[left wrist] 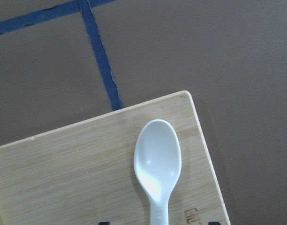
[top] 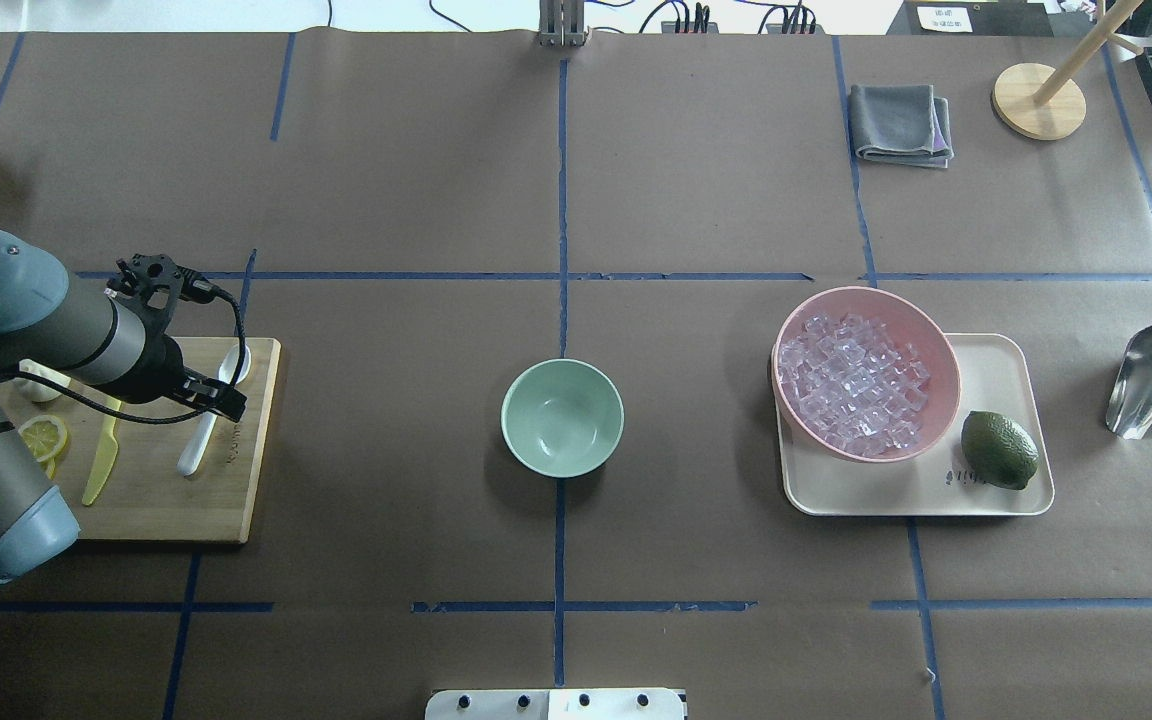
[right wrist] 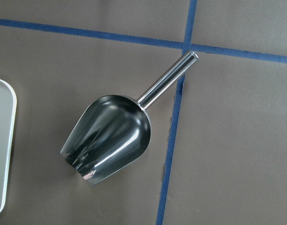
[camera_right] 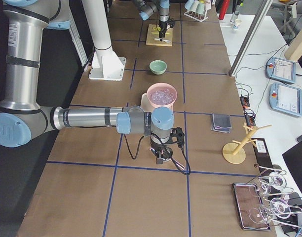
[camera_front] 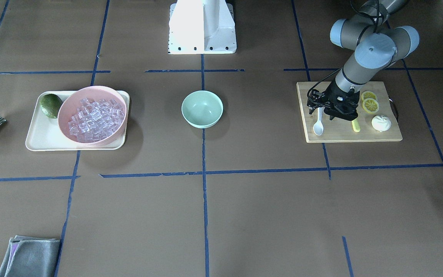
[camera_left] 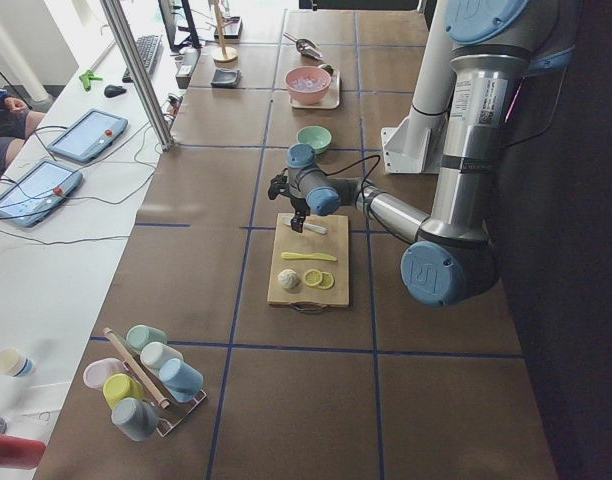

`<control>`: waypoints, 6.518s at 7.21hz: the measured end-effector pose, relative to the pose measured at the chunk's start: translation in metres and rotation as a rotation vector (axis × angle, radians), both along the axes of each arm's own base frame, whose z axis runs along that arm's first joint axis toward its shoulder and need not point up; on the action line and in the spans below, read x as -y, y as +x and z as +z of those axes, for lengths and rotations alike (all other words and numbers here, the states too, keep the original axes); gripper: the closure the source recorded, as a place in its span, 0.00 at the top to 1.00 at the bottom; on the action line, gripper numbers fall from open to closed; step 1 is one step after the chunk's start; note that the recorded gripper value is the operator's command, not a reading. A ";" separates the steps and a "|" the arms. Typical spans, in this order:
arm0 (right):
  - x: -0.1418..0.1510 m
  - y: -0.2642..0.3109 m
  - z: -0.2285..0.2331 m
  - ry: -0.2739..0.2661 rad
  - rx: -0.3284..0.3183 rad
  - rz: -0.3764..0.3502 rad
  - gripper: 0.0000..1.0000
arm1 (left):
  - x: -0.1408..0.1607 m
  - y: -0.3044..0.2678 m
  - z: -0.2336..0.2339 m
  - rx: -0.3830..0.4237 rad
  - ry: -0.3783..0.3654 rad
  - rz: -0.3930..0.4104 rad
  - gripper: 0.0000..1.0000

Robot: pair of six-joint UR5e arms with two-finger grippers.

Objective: Put spoon and ice into bowl

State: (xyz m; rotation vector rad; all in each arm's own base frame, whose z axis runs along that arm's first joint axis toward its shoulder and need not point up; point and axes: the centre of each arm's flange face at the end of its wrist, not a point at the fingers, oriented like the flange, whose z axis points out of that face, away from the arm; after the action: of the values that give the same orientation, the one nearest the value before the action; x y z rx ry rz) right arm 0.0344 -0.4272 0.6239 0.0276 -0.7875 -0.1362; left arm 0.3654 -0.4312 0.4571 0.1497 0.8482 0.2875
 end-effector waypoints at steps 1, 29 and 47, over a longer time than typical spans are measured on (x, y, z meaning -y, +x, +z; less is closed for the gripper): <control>0.000 0.000 0.001 -0.001 0.000 0.000 1.00 | 0.000 0.000 0.000 0.001 -0.001 0.001 0.73; -0.003 0.000 0.005 -0.014 0.006 0.000 1.00 | -0.054 0.207 -0.298 -0.180 -0.097 -0.091 0.93; 0.056 -0.086 -0.136 0.026 0.060 0.074 1.00 | -0.036 -0.441 0.209 0.045 -0.185 -0.229 1.00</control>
State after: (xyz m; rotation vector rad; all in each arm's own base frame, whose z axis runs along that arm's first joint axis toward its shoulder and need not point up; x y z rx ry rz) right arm -0.0515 -0.4828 0.4884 0.0859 -0.8439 -0.0763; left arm -0.0754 -0.3956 0.6659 0.0665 0.8006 -0.0030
